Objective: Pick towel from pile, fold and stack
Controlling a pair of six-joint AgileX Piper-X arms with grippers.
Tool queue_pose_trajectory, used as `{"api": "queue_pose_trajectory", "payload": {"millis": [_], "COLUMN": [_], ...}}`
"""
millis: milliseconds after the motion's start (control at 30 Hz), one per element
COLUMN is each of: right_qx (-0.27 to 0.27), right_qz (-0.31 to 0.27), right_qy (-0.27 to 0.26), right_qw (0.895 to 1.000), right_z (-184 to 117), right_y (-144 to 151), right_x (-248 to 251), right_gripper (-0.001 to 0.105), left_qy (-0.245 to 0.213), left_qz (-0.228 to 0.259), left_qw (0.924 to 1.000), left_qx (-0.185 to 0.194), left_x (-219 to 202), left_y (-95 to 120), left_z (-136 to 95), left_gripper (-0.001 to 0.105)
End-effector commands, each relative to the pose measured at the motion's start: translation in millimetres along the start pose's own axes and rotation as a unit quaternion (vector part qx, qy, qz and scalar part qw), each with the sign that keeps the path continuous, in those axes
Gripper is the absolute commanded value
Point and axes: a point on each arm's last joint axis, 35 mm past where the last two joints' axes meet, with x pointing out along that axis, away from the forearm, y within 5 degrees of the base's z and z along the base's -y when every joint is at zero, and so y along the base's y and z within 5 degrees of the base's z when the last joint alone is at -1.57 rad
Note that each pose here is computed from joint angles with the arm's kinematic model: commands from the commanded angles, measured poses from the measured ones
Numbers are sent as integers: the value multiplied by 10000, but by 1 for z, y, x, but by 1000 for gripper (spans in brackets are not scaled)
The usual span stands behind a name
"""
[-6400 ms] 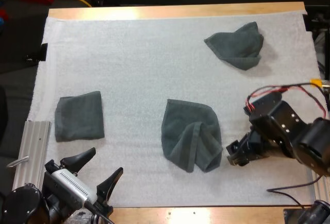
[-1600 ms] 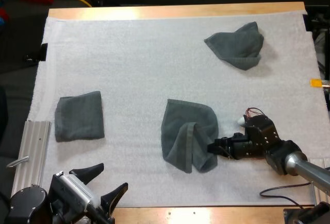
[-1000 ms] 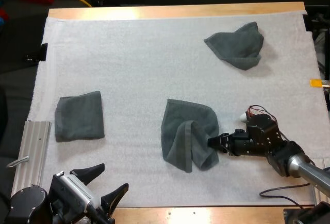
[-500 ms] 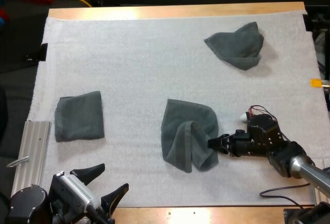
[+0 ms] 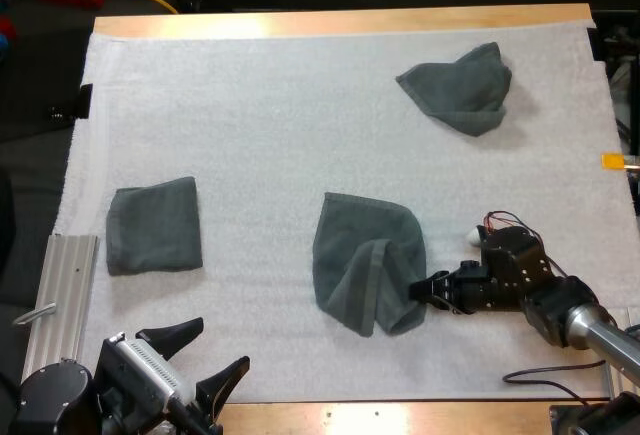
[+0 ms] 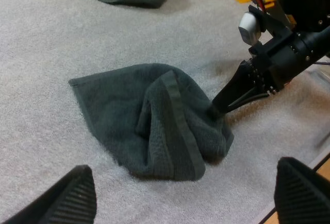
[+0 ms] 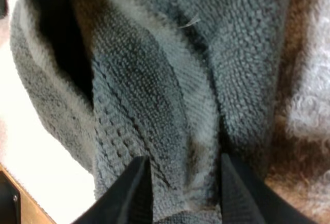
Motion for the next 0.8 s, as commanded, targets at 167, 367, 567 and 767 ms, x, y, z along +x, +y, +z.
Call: {"api": "queue_pose_trajectory", "payload": {"millis": [167,367,567,767], "right_qx": [20,204,185,163], "right_qz": [-221,-229,-186,-33], "right_qy": [37,189,110,-10], "right_qw": [9997,9993,9996,9999], "right_z": [-2,-4,-2,1], "right_y": [-4,-8,-8,-6], "right_x": [3,9,10,10], "right_gripper": [32,31,0,1], "left_qy": [2,2,2,29], "left_qz": [-78,-78,-78,-214], "left_qw": [10000,10000,10000,9998], "left_qx": [-33,-33,-33,-49], "left_x": [-1,-1,-1,-1], "left_y": [-1,-1,-1,-2], "left_z": [1,1,1,0], "left_gripper": [69,69,69,69]}}
